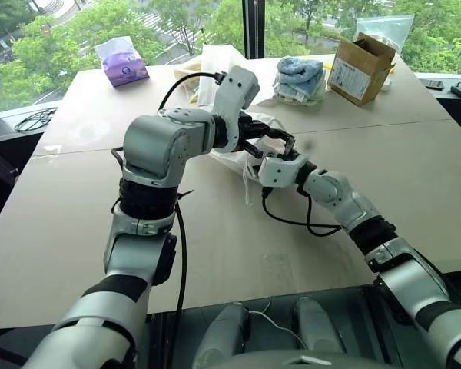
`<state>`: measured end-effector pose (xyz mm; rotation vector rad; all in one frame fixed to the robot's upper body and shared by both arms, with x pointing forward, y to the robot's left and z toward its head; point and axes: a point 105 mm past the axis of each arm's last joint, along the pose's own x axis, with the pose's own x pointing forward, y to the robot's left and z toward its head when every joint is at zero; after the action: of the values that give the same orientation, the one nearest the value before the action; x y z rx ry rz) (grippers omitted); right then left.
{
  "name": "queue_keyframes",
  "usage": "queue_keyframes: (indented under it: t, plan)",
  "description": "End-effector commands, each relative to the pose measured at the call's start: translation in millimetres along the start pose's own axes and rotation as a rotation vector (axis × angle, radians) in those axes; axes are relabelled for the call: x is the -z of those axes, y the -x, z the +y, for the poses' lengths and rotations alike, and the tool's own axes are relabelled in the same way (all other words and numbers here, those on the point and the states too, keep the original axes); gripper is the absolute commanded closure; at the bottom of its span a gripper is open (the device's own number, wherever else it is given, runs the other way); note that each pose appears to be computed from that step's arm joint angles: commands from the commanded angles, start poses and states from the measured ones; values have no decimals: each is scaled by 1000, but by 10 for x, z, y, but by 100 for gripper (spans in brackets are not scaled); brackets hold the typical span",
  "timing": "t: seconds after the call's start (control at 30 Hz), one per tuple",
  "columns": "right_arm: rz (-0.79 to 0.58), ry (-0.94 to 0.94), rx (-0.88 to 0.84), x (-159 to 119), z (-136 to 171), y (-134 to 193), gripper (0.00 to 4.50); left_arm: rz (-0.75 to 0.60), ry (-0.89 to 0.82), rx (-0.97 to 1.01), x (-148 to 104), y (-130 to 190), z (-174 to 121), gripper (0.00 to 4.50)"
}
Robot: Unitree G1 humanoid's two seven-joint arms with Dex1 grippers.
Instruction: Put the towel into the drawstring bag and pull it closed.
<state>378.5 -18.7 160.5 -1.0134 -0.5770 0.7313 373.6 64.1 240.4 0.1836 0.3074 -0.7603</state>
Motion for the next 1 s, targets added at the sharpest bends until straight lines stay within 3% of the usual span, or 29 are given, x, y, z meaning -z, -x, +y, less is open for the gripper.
queue_keyframes:
  t: [0.03, 0.27, 0.47, 0.67, 0.93, 1.0]
  plan:
    - [-77, -25, 56, -215, -264, 159, 7, -68, 6, -51, -182, 55, 104, 450]
    - [-10, -126, 103, -145, -398, 666, 7, -81, 41, -28, -186, 37, 77, 450]
    - [223, -505, 101, 399, -222, 815, 7, -81, 32, -19, -163, 13, 41, 450]
    - [342, -673, 147, 783, -163, 667, 7, -77, 21, -9, -147, 5, 16, 450]
    - [360, -765, 217, 992, -196, 368, 7, -76, 17, -20, -136, 31, 26, 450]
    - [352, -792, 256, 1016, -236, 341, 95, -77, 16, -25, -135, 37, 33, 450]
